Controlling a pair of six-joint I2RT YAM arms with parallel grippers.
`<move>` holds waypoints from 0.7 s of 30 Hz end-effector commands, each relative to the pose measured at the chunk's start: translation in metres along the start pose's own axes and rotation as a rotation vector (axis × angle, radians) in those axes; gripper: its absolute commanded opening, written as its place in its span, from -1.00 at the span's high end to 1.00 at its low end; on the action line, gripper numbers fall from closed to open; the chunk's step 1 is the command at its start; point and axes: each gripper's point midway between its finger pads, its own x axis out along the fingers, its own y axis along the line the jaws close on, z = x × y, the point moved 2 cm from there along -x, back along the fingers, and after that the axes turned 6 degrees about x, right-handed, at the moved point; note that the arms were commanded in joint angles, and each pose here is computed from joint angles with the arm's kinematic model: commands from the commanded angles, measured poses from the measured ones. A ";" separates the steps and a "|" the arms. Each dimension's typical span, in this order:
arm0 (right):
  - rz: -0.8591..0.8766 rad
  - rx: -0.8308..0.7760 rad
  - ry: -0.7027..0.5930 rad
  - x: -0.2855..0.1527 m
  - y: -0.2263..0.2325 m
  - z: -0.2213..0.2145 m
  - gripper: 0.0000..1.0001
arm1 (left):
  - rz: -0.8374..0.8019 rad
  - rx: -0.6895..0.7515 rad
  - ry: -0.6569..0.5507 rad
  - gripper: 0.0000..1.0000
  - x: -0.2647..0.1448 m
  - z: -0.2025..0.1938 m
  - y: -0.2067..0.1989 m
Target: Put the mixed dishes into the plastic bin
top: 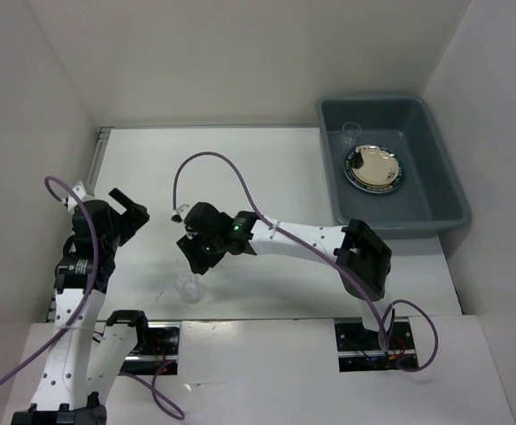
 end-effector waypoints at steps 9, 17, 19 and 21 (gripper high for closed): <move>0.049 -0.025 0.016 0.029 0.012 0.009 0.15 | 0.005 -0.026 -0.044 -1.00 -0.003 0.007 0.001; 0.029 -0.019 0.059 0.036 0.009 0.006 0.88 | -0.002 -0.022 -0.040 -1.00 -0.003 0.004 0.001; -0.006 -0.014 0.012 0.025 0.008 0.018 0.98 | 0.000 -0.024 -0.053 -1.00 -0.005 0.006 0.002; -0.085 -0.018 -0.086 -0.002 0.003 0.042 0.98 | 0.000 -0.024 -0.053 -1.00 -0.005 0.006 0.002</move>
